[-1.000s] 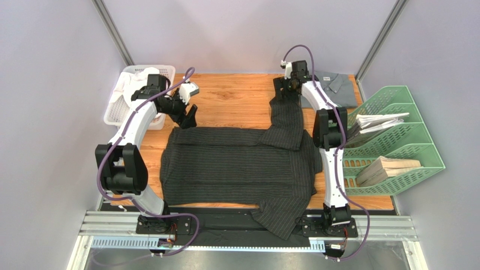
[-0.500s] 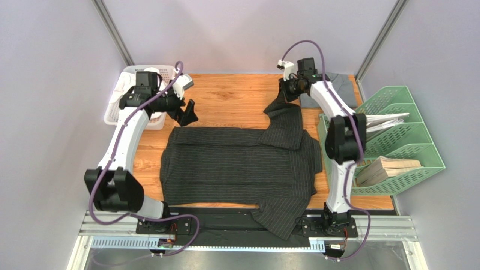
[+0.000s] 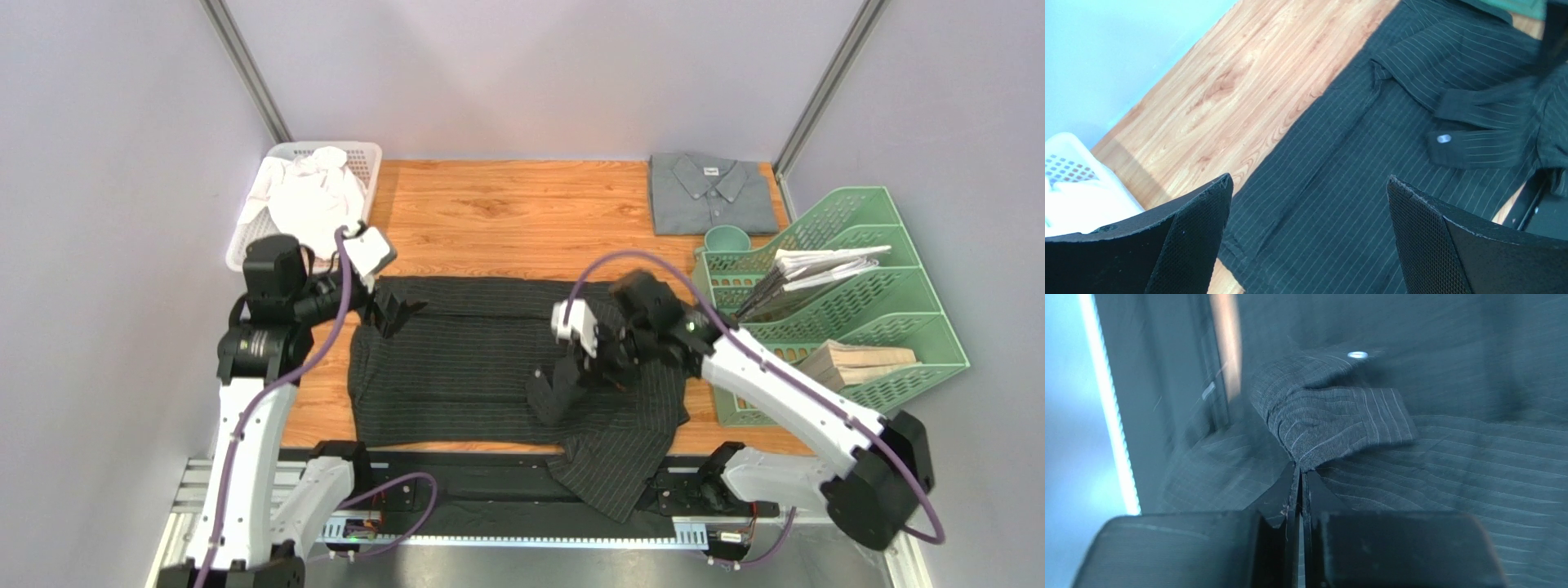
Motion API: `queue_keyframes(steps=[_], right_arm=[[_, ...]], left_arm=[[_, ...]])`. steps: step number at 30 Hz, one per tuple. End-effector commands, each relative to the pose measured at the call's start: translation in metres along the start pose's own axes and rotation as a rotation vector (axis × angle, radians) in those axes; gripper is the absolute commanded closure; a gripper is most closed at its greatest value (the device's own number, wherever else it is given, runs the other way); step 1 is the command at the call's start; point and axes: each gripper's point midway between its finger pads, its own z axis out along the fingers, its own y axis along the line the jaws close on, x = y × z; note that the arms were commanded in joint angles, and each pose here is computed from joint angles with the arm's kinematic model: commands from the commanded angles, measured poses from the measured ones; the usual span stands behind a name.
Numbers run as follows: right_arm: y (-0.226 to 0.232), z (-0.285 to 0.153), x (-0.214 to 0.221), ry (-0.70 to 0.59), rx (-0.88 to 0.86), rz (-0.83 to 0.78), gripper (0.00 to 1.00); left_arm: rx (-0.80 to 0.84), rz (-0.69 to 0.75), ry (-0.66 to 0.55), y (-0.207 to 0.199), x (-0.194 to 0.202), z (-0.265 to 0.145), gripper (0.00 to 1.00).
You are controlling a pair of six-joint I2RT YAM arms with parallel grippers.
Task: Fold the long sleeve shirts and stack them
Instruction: Fold the shirt
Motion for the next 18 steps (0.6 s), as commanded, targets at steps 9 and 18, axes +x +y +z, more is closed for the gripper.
queue_keyframes(steps=[9, 18], right_arm=[[0.042, 0.006, 0.026, -0.024, 0.060, -0.174, 0.34], [-0.024, -0.032, 0.015, -0.149, 0.302, 0.301, 0.36]], left_arm=[[0.369, 0.202, 0.046, -0.107, 0.086, 0.007, 0.09], [0.696, 0.195, 0.041, -0.175, 0.098, 0.075, 0.21]])
